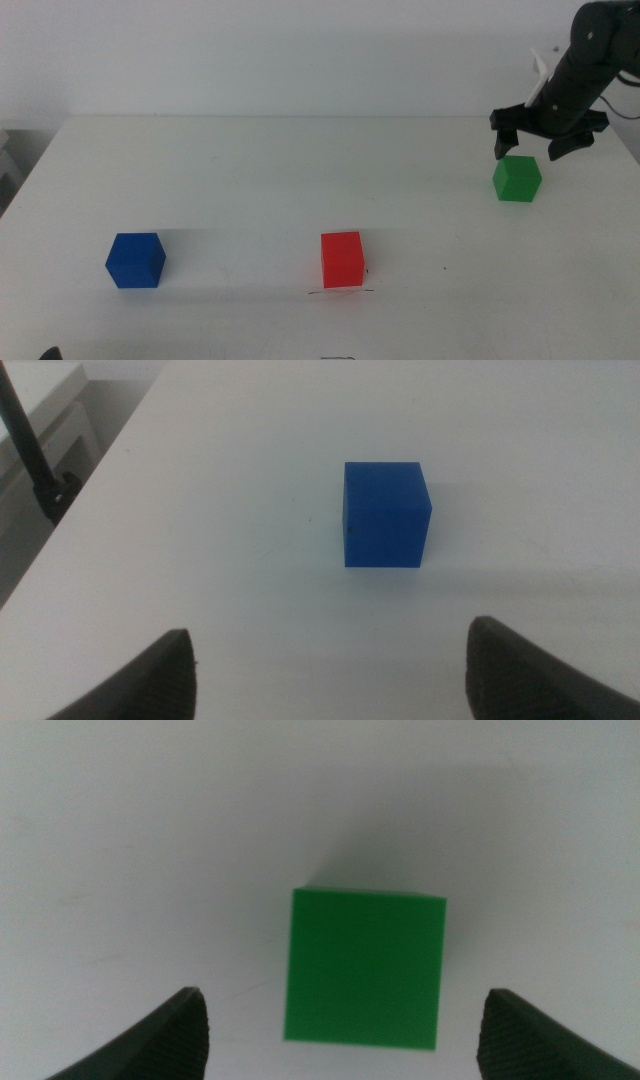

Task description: Stack red cubes first, then green, then blue cubes in a specific spot.

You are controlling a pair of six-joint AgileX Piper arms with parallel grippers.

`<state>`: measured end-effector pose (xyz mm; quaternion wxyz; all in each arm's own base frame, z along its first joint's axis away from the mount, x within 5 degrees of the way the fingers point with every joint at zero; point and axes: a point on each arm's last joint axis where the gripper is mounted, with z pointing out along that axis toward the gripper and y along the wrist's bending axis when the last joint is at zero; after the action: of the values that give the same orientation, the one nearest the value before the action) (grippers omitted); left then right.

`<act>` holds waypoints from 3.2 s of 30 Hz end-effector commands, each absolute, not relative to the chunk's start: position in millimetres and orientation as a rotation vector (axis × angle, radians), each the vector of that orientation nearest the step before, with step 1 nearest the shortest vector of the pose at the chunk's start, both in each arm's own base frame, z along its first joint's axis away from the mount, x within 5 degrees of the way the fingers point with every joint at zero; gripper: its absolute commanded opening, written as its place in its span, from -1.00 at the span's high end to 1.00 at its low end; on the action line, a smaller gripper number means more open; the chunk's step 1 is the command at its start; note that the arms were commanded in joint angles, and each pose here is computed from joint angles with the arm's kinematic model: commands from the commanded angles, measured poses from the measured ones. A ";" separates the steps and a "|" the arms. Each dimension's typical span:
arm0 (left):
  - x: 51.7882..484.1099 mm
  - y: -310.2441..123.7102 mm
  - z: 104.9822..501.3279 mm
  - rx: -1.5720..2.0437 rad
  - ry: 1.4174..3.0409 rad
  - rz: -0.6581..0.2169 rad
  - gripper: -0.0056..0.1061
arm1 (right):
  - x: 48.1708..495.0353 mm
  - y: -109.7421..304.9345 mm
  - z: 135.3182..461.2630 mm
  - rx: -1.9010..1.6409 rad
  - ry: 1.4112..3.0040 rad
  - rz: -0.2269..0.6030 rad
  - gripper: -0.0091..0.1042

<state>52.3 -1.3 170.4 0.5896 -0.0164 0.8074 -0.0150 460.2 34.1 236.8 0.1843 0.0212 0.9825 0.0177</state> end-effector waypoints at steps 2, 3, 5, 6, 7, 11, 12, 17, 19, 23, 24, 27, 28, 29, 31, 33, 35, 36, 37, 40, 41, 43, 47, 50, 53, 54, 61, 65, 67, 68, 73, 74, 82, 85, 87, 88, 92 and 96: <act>52.7 -1.4 179.0 -0.047 1.776 -0.049 -0.73 | 462.4 28.0 267.7 0.042 2.647 0.024 -0.58; 52.7 -1.4 179.0 -0.047 1.776 -0.049 -0.73 | 463.4 28.1 265.2 0.042 2.650 0.024 -0.58; 52.7 -1.4 179.0 -0.047 1.776 -0.049 -0.73 | 465.1 28.1 260.3 0.040 2.658 0.021 -0.58; 52.7 -1.4 179.0 -0.047 1.776 -0.049 -0.73 | 465.9 28.1 258.1 0.040 2.661 0.019 -0.58; 52.7 -1.4 179.0 -0.047 1.776 -0.049 -0.73 | 467.2 28.2 254.6 0.039 2.666 0.019 -0.58; 52.7 -1.4 179.0 -0.047 1.776 -0.049 -0.73 | 470.8 28.4 245.8 0.040 2.673 0.019 -0.58; 52.7 -1.4 179.0 -0.047 1.776 -0.049 -0.73 | 471.8 28.5 241.6 0.040 2.682 0.018 -0.58; 52.7 -1.4 179.0 -0.047 1.776 -0.049 -0.73 | 474.7 28.3 232.0 0.037 2.697 0.011 -0.50; 52.7 -1.4 179.0 -0.047 1.776 -0.049 -0.73 | 475.8 28.5 230.2 0.038 2.692 0.012 -0.41; 52.7 -1.4 179.0 -0.047 1.776 -0.049 -0.73 | 477.5 28.5 227.2 0.036 2.688 0.011 -0.07; 52.7 -1.4 179.0 -0.047 1.776 -0.049 -0.73 | 477.5 28.0 227.3 0.032 2.688 0.002 0.05; 52.7 -1.4 179.0 -0.047 1.776 -0.049 -0.73 | 477.5 27.5 227.2 0.032 2.689 -0.006 0.39; 52.7 -1.4 179.0 -0.047 1.776 -0.049 -0.73 | 476.2 26.5 228.9 0.026 2.695 -0.022 0.87; 52.7 -1.4 179.0 -0.047 1.776 -0.049 -0.73 | 476.2 26.5 228.9 0.026 2.695 -0.022 0.87; 52.7 -1.4 179.0 -0.047 1.776 -0.049 -0.73 | 473.2 26.1 233.2 0.026 2.703 -0.027 0.86; 52.7 -1.4 179.0 -0.047 1.776 -0.049 -0.73 | 468.0 26.8 239.1 0.023 2.704 -0.027 0.86; 52.7 -1.4 179.0 -0.047 1.776 -0.049 -0.73 | 451.7 30.7 250.3 0.019 2.695 -0.020 0.86; 52.7 -1.4 179.0 -0.047 1.776 -0.049 -0.73 | 440.9 33.0 256.2 0.021 2.682 -0.017 0.86; 52.7 -1.4 179.0 -0.047 1.776 -0.049 -0.73 | 428.3 35.4 261.4 0.029 2.666 -0.012 0.86; 52.7 -1.4 179.0 -0.047 1.776 -0.049 -0.73 | 386.9 44.9 281.7 0.057 2.600 0.030 0.86; 52.7 -1.4 179.0 -0.047 1.776 -0.049 -0.73 | 374.5 47.2 287.0 0.064 2.581 0.044 0.86; 52.7 -1.4 179.0 -0.047 1.776 -0.049 -0.73 | 343.8 55.4 297.6 0.075 2.548 0.080 0.86; 52.7 -1.4 179.0 -0.047 1.776 -0.049 -0.73 | 299.2 69.2 322.1 0.165 2.520 0.155 0.86; 52.7 -1.4 179.0 -0.047 1.776 -0.049 -0.73 | 281.2 76.9 333.3 0.173 2.535 0.148 0.86; 52.7 -1.4 179.0 -0.047 1.776 -0.049 -0.73 | 271.4 89.1 336.9 0.167 2.580 0.140 0.86; 52.7 -1.4 179.0 -0.047 1.776 -0.049 -0.73 | 269.6 93.7 336.7 0.161 2.594 0.138 0.86; 52.7 -1.4 179.0 -0.047 1.776 -0.049 -0.73 | 268.4 120.5 341.5 0.136 2.604 0.141 0.86; 52.7 -1.4 179.0 -0.047 1.776 -0.049 -0.73 | 274.8 150.2 340.5 0.125 2.640 0.088 0.86; 52.7 -1.4 179.0 -0.047 1.776 -0.049 -0.73 | 281.6 169.1 340.2 0.096 2.649 0.072 0.86; 52.7 -1.4 179.0 -0.047 1.776 -0.049 -0.73 | 285.1 180.3 338.9 0.073 2.653 0.069 0.86; 52.7 -1.4 179.0 -0.047 1.776 -0.049 -0.73 | 294.6 232.3 329.6 -0.028 2.672 0.088 0.86; 52.7 -1.4 179.0 -0.047 1.776 -0.049 -0.73 | 296.6 242.9 329.4 -0.050 2.668 0.096 0.86; 52.7 -1.4 179.0 -0.047 1.776 -0.049 -0.73 | 306.9 286.7 319.2 -0.142 2.683 0.110 0.86; 52.7 -1.4 179.0 -0.047 1.776 -0.049 -0.73 | 309.2 289.5 313.6 -0.146 2.695 0.102 0.86; 52.7 -1.4 179.0 -0.047 1.776 -0.049 -0.73 | 310.0 289.6 312.9 -0.146 2.694 0.102 0.86; 52.7 -1.4 179.0 -0.047 1.776 -0.049 -0.73 | 310.2 290.0 313.0 -0.147 2.691 0.106 0.86; 52.7 -1.4 179.0 -0.047 1.776 -0.049 -0.73 | 310.8 291.3 312.9 -0.148 2.684 0.122 0.86; 52.7 -1.4 179.0 -0.047 1.776 -0.049 -0.73 | 313.5 295.4 302.3 -0.155 2.707 0.113 0.86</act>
<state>52.3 -1.3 170.5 0.5900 -0.0164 0.8071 -0.0150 315.4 300.3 268.6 0.1672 -0.0538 0.9843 0.0151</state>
